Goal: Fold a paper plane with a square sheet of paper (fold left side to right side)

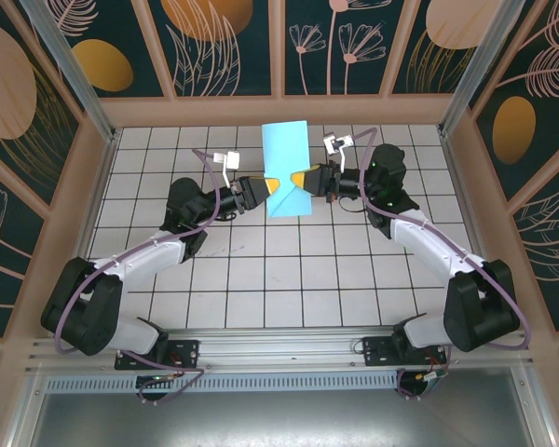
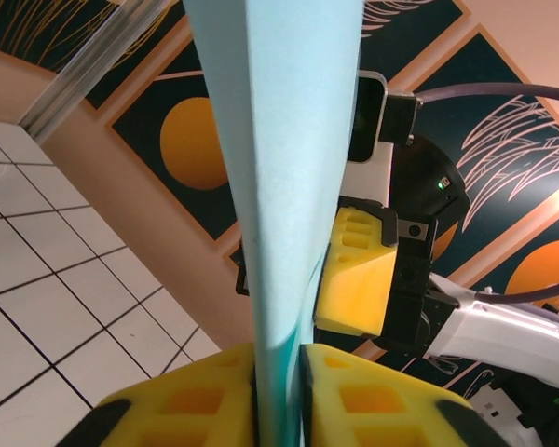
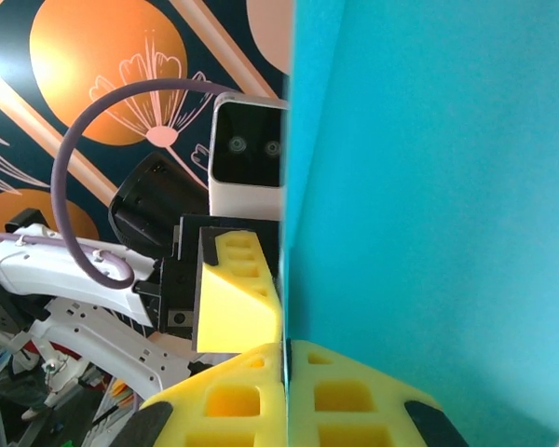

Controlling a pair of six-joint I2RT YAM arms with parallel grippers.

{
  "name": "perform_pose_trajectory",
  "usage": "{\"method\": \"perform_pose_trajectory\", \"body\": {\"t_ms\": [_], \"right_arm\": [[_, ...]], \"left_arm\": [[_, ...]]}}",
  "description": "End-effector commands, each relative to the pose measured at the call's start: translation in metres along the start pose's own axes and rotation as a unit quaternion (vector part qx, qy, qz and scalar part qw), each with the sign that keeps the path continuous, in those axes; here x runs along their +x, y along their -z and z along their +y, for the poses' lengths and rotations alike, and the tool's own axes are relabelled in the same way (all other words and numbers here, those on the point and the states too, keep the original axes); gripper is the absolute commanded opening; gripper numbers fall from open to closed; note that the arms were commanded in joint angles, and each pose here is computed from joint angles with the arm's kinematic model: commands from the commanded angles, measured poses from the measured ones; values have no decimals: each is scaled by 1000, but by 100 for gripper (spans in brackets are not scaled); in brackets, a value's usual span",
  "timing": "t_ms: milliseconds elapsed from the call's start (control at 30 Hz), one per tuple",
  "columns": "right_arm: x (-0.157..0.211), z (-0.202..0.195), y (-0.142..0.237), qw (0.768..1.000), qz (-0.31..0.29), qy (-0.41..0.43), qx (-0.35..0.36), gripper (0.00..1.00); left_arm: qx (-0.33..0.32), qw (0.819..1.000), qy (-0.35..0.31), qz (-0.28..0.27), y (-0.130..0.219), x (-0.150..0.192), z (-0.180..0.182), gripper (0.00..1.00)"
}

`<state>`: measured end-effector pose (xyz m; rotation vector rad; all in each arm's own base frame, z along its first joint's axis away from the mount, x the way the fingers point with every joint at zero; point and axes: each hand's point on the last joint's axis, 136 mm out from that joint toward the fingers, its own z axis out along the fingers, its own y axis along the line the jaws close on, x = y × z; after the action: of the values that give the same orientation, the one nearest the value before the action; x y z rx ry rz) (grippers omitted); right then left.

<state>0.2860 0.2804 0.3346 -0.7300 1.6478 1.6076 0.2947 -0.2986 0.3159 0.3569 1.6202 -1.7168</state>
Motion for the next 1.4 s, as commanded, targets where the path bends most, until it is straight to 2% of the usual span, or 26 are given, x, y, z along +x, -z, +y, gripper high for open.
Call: {"method": "perform_pose_trajectory", "body": {"t_ms": [0, 100, 200, 233, 300, 367, 467, 533, 600, 667, 733, 767, 867, 1067, 1167, 1267, 1367], "right_arm": [[-9, 5, 7, 1000, -14, 16, 12, 17], [-7, -10, 12, 999, -12, 6, 49, 32], [-8, -32, 26, 992, -19, 3, 126, 44], [-10, -43, 33, 986, -27, 2, 165, 49], [-12, -71, 57, 959, -41, 2, 282, 52], [-12, -102, 96, 905, -64, -6, 420, 56], [-1, -127, 151, 824, -94, -32, 557, 62], [7, -133, 175, 789, -109, -46, 603, 70], [16, -136, 189, 767, -115, -55, 628, 78], [24, -137, 196, 757, -120, -63, 640, 88], [31, -137, 199, 752, -122, -68, 644, 97], [34, -138, 201, 751, -121, -70, 645, 98], [39, -136, 204, 750, -121, -72, 646, 99], [43, -130, 207, 749, -123, -70, 648, 99], [44, -128, 208, 750, -128, -70, 646, 99], [45, -127, 209, 750, -129, -72, 645, 99], [45, -124, 210, 750, -132, -73, 644, 99]], "left_arm": [[9, 1000, -24, -5, -1, -8, -8, 12], [-8, 1000, -30, -1, -1, -7, -3, 8], [-66, 997, -46, 7, 2, -4, 14, 1], [-98, 994, -53, 10, 6, -3, 22, 0], [-175, 982, -67, 14, 16, 0, 42, 0], [-277, 956, -92, 34, 28, 8, 63, 0], [-406, 902, -130, 73, 44, 24, 84, 0], [-470, 868, -134, 92, 53, 34, 96, 0], [-534, 828, -136, 105, 64, 45, 107, 0], [-598, 778, -148, 122, 73, 57, 115, 0], [-645, 738, -150, 132, 79, 66, 122, 0], [-663, 721, -149, 136, 79, 71, 125, 0], [-695, 690, -140, 144, 79, 84, 136, 0], [-731, 652, -123, 158, 77, 104, 165, 0], [-740, 640, -116, 171, 69, 114, 180, 0], [-740, 635, -99, 197, 58, 130, 197, 0], [-731, 646, -72, 210, 42, 145, 209, 0]]}}
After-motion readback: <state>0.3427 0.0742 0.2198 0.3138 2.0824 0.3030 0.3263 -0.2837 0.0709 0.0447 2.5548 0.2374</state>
